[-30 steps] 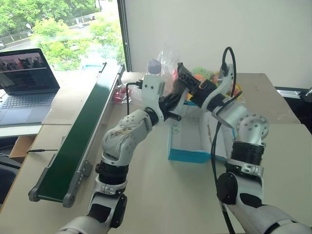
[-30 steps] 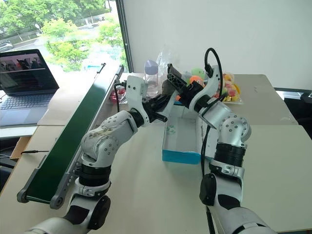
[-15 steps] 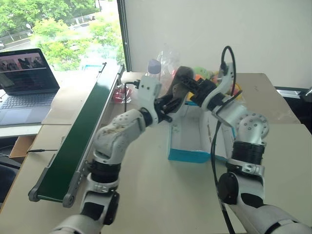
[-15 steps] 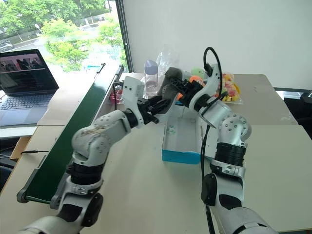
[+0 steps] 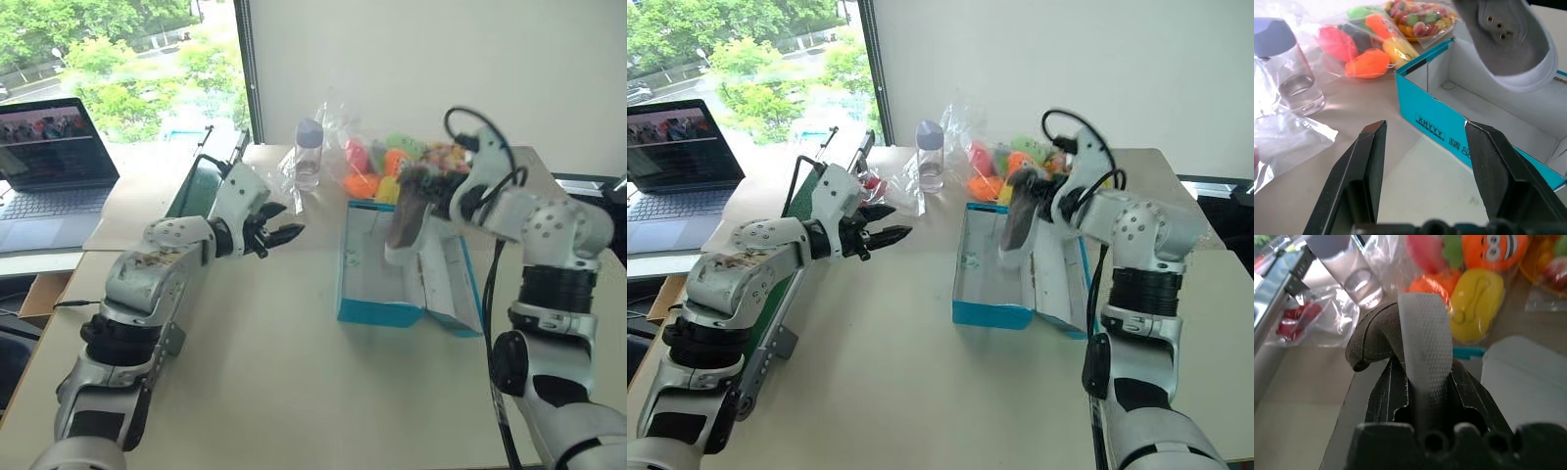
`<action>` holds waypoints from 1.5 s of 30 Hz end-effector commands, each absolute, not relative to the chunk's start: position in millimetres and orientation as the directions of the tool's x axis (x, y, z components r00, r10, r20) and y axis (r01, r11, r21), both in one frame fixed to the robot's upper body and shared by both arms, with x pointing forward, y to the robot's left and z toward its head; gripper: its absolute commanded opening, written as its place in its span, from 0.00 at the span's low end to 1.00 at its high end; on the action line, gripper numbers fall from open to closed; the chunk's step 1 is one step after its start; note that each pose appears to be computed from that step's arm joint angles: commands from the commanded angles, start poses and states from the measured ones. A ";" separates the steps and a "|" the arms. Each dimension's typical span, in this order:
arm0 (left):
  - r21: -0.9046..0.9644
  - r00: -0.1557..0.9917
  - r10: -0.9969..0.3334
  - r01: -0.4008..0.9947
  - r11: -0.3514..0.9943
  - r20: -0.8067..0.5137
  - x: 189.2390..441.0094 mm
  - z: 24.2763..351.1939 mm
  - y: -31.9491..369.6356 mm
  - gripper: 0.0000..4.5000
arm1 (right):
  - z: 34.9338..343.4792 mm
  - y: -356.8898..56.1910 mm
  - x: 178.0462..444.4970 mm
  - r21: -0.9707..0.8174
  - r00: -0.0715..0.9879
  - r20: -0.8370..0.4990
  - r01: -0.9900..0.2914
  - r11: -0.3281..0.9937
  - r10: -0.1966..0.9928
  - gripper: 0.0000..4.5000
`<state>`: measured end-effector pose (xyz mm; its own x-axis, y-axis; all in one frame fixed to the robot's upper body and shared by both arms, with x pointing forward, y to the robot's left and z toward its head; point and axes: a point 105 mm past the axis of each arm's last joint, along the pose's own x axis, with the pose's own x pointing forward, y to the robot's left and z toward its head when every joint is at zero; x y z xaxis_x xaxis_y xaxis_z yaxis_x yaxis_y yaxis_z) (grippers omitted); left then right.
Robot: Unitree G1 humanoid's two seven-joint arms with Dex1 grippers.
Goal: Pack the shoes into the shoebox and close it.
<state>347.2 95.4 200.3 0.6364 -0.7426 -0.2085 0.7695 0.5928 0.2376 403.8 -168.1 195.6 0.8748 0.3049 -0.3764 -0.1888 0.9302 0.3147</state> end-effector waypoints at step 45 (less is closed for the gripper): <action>0.139 0.995 -0.093 0.098 0.985 -0.046 369.2 206.8 218.2 0.62 | 262.2 -66.0 369.7 0.048 0.645 0.025 -0.764 0.644 0.764 0.99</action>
<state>372.1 201.4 198.6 0.9779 -0.1874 -0.0921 0.1991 0.9699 0.1404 383.5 -77.1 245.3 0.7175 0.6947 -0.0508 -0.6896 0.7187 0.0892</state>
